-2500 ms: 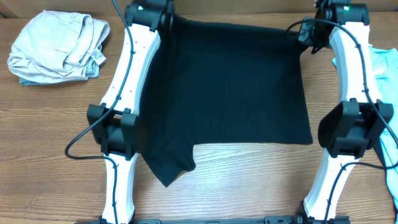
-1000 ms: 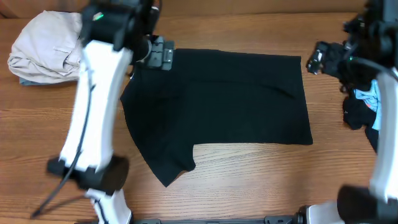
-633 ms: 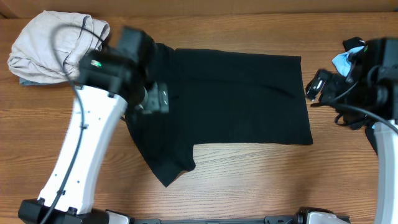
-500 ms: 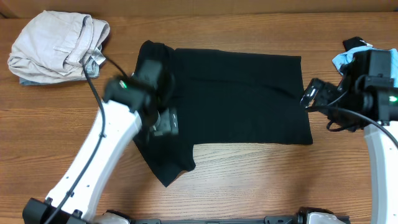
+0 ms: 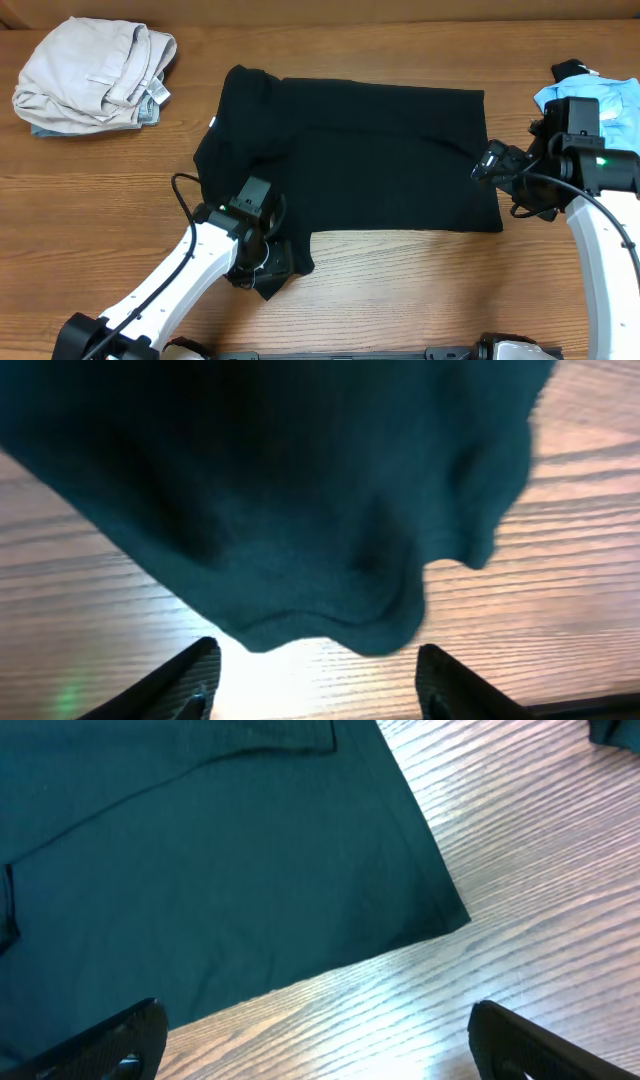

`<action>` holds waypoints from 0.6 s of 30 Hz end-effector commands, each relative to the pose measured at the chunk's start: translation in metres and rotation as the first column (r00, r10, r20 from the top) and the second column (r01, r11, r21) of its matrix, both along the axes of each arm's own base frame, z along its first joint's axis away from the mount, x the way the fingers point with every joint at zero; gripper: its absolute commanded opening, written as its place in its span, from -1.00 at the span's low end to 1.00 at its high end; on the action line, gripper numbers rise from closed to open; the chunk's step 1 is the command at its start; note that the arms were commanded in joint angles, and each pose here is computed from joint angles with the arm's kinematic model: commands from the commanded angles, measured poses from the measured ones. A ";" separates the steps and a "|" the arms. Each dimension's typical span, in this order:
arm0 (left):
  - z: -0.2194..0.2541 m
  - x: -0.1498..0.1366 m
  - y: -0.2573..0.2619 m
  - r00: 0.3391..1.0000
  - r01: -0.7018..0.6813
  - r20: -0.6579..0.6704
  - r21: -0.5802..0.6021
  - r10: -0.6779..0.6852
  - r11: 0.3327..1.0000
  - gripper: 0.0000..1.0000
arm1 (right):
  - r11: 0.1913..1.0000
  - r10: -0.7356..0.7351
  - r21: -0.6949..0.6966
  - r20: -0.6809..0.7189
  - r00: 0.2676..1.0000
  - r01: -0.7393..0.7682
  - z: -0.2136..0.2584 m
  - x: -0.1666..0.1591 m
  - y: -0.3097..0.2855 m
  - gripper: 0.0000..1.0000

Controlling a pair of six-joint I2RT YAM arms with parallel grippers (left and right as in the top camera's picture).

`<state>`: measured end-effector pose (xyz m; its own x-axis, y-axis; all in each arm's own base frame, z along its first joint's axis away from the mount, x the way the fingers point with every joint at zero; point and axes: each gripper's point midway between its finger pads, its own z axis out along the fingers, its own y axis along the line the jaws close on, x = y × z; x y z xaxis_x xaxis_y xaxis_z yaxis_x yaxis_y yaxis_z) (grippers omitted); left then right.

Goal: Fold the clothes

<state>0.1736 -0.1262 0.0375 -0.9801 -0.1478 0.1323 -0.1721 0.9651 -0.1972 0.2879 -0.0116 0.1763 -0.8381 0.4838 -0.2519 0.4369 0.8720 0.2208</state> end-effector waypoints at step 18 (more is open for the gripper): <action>-0.055 -0.022 0.020 0.983 -0.035 -0.172 0.160 0.063 0.987 0.27 | 1.000 -0.012 0.005 -0.005 1.000 0.012 -0.037 0.002 -0.001 0.75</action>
<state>0.1567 -0.1107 -0.0053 -0.9427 -0.2196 0.2514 -0.2390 0.9698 -0.0492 0.2905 -0.0104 0.1437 -0.8381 0.4865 -0.2467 0.4376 0.8697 0.2284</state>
